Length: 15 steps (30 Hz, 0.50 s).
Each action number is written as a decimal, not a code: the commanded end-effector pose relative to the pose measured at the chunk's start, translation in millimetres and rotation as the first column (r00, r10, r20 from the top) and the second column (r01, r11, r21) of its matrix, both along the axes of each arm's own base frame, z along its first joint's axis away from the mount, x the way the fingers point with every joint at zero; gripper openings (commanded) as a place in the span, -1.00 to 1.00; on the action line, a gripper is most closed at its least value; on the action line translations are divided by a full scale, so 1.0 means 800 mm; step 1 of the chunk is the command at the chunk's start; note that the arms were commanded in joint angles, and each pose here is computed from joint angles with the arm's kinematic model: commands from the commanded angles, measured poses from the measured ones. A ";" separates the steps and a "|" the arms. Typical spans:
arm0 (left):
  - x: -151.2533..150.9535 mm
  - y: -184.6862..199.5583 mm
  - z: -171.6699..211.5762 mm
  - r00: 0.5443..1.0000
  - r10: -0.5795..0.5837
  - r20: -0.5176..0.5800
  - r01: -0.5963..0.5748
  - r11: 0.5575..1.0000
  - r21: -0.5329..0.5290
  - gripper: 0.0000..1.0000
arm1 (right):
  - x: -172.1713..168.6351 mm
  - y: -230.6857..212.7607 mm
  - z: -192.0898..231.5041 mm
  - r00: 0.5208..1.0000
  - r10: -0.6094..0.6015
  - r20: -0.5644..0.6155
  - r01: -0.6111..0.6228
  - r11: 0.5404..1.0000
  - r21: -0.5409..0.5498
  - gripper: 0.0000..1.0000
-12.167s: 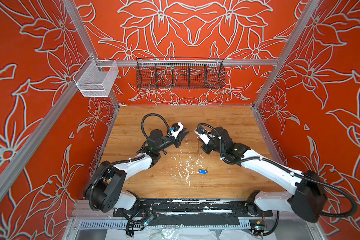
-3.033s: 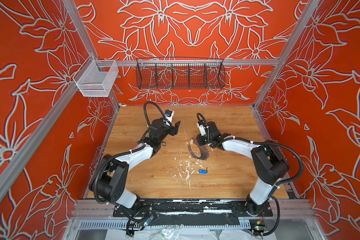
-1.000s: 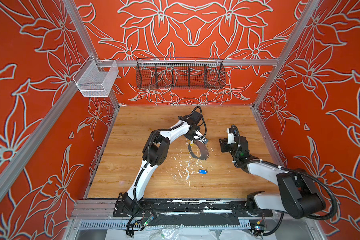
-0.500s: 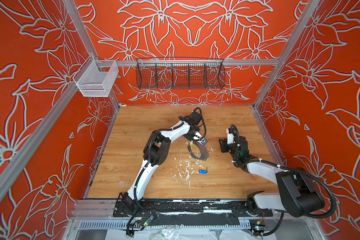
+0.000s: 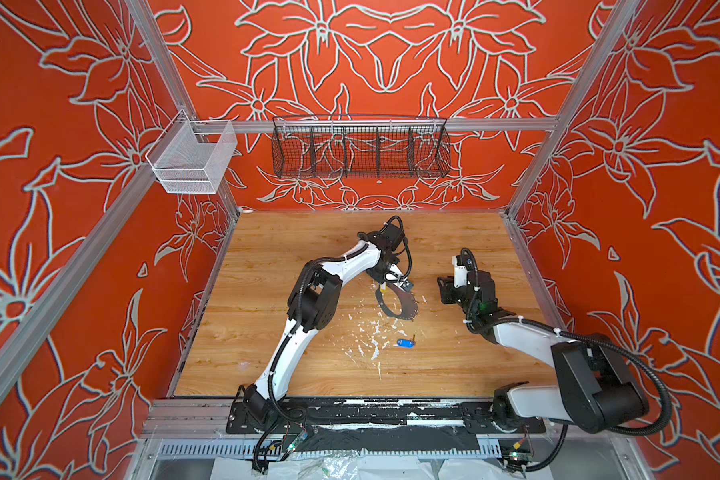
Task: Put the keys on the keyring
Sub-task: 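Grasp the plate's ring near the yellow-tagged key with the left gripper, then lift the plate with the left gripper while the right gripper moves away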
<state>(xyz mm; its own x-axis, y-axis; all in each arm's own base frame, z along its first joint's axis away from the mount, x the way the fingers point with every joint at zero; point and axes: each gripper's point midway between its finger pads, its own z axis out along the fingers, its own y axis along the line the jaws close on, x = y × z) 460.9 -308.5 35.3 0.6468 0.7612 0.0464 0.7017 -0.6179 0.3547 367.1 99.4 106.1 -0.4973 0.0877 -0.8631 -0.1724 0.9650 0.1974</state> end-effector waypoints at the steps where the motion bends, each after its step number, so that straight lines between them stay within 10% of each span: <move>1: -0.014 -0.001 -0.001 0.998 0.004 -0.067 -0.005 1.000 -0.006 -1.00 | 0.005 0.002 0.005 1.000 0.003 0.001 -0.003 1.000 0.013 -0.24; 7: -0.025 -0.028 0.098 0.981 0.087 -0.174 -0.141 0.933 -0.330 -1.00 | 0.003 -0.002 0.008 1.000 -0.018 0.017 0.018 1.000 0.015 -0.20; 15: -0.022 -0.029 0.226 0.922 0.281 -0.267 -0.388 0.686 -0.616 -1.00 | -0.002 -0.020 0.015 0.995 -0.082 0.056 0.080 0.996 0.045 -0.13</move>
<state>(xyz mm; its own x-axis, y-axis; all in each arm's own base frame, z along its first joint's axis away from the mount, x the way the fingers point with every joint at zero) 439.8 -318.3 149.9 0.3913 0.8105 -0.4359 0.8785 -0.1879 0.4393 365.6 92.5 111.0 -0.4728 0.1166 -0.8734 -0.1479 0.9666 0.2091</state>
